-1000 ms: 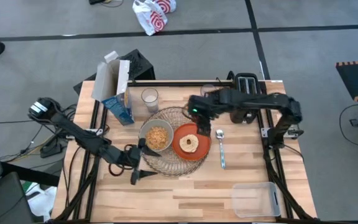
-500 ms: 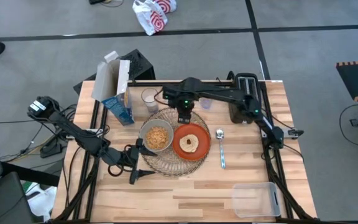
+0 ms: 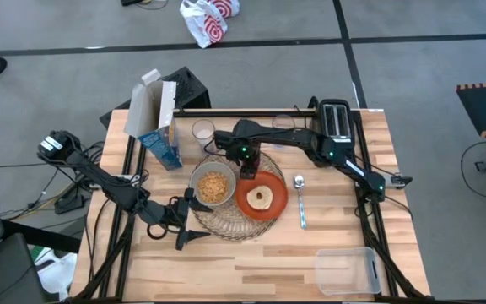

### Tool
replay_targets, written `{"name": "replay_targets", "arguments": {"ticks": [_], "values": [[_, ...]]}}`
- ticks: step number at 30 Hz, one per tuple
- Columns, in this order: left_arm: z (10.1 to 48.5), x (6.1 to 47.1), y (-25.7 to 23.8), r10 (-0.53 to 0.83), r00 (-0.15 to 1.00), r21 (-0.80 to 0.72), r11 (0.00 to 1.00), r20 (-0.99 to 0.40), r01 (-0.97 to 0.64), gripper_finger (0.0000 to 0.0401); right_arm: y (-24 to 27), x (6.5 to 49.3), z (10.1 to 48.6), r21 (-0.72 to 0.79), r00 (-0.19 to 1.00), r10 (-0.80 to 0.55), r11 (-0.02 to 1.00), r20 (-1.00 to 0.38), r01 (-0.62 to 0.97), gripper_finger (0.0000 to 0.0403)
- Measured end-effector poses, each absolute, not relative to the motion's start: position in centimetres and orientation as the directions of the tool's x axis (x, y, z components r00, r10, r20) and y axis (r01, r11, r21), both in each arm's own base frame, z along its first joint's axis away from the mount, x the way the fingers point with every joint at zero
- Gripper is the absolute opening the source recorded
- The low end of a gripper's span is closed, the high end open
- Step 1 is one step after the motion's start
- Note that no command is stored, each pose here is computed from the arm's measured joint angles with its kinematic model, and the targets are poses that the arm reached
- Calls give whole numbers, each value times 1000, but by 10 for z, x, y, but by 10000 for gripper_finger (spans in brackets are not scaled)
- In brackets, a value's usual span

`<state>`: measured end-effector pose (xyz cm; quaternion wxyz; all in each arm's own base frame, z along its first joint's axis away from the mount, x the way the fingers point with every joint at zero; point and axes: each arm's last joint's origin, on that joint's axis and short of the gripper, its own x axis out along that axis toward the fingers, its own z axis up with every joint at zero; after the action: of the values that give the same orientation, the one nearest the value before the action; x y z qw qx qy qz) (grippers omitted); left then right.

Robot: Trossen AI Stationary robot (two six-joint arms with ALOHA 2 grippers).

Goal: Arrange a breakfast setting
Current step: Put the red apple on the top of the brown table mat

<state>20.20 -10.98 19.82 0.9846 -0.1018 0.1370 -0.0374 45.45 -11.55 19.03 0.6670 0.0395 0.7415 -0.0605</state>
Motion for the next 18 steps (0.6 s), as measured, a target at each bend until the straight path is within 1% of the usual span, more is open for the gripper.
{"name": "replay_targets", "arguments": {"ticks": [7, 13, 18], "values": [[198, 202, -110, -100, 960, -207, 977, -261, 45, 348, -118, 455, 190, -39, -99, -25, 989, -995, 143, 305], [199, 202, -109, -76, 963, -198, 980, -258, 24, 348, -122, 459, 195, -48, -38, -43, 987, -998, 151, 305], [198, 202, -109, -73, 963, -199, 980, -261, 20, 348, -123, 460, 191, -47, -44, -41, 988, -998, 149, 316]]}}
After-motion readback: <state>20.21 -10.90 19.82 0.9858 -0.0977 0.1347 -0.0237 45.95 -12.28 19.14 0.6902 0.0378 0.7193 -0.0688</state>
